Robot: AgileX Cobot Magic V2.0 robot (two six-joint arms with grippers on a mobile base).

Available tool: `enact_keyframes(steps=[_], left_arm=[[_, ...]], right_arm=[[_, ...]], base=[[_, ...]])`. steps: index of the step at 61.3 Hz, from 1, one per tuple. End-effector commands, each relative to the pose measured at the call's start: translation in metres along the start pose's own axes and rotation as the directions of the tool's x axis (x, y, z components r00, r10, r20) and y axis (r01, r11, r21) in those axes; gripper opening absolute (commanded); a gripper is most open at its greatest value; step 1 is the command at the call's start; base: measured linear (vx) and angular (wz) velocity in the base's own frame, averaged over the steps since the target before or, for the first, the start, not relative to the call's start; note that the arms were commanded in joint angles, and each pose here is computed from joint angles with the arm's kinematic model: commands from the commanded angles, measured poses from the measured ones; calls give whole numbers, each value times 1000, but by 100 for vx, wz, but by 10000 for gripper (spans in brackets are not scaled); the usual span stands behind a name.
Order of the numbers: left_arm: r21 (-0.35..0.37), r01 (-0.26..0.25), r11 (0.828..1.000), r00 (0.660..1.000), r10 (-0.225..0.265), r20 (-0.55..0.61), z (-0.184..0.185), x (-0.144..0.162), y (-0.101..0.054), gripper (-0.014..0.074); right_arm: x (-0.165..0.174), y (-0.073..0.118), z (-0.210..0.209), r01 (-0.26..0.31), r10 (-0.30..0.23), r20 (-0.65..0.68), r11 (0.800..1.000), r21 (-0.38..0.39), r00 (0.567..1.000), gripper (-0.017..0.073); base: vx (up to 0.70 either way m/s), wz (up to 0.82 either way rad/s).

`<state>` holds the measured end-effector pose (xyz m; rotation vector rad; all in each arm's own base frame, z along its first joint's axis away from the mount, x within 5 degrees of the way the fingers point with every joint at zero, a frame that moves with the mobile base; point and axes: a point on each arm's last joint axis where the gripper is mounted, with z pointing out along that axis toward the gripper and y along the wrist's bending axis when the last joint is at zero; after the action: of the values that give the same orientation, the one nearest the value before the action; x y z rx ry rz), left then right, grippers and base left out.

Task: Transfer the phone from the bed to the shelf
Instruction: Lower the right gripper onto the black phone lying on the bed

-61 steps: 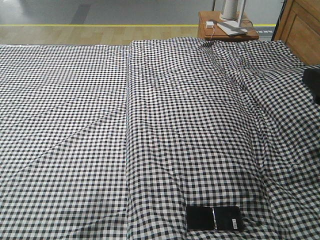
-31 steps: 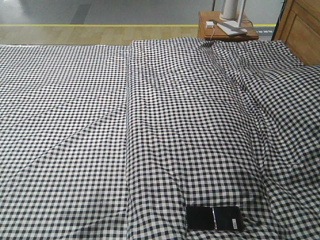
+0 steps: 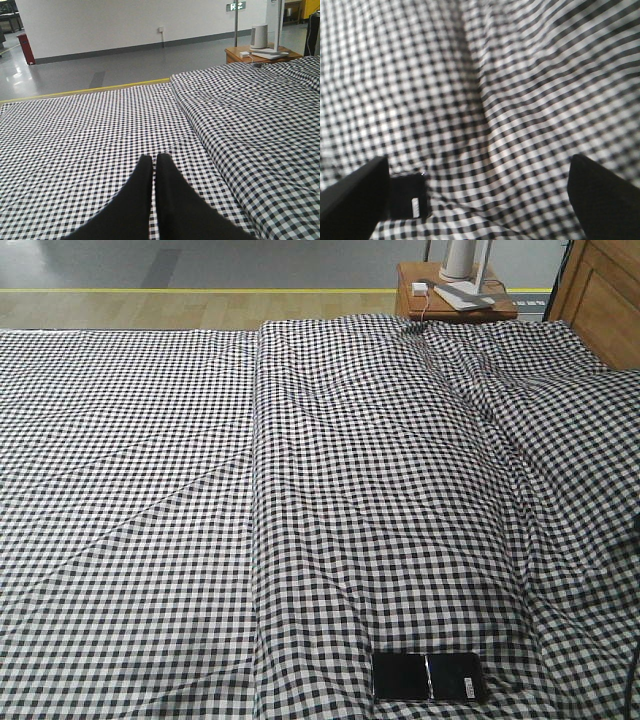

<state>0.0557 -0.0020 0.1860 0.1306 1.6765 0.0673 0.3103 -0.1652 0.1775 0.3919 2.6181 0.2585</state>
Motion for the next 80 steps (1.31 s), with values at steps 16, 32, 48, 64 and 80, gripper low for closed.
enact_keyframes(steps=[16,32,48,64,80], left_arm=[[-9,15,1000,995,-14,99,-2,-14,2,1],[-9,15,1000,995,-14,99,-2,-14,2,1],[-9,15,1000,995,-14,99,-2,-14,2,1],[-9,15,1000,995,-14,99,-2,-14,2,1],[-9,15,1000,995,-14,99,-2,-14,2,1]], right_arm=[[25,-16,95,24,-45,-83,970,-242,996,657],[65,-13,150,-57,-27,-167,877,-477,986,651],[93,-6,176,-129,-18,-230,783,-609,973,642],[107,11,197,-112,-85,-261,746,-656,962,633],[101,32,212,-72,-150,-259,725,-685,954,622]], base=[[0,0],[0,0],[0,0],[0,0],[0,0]])
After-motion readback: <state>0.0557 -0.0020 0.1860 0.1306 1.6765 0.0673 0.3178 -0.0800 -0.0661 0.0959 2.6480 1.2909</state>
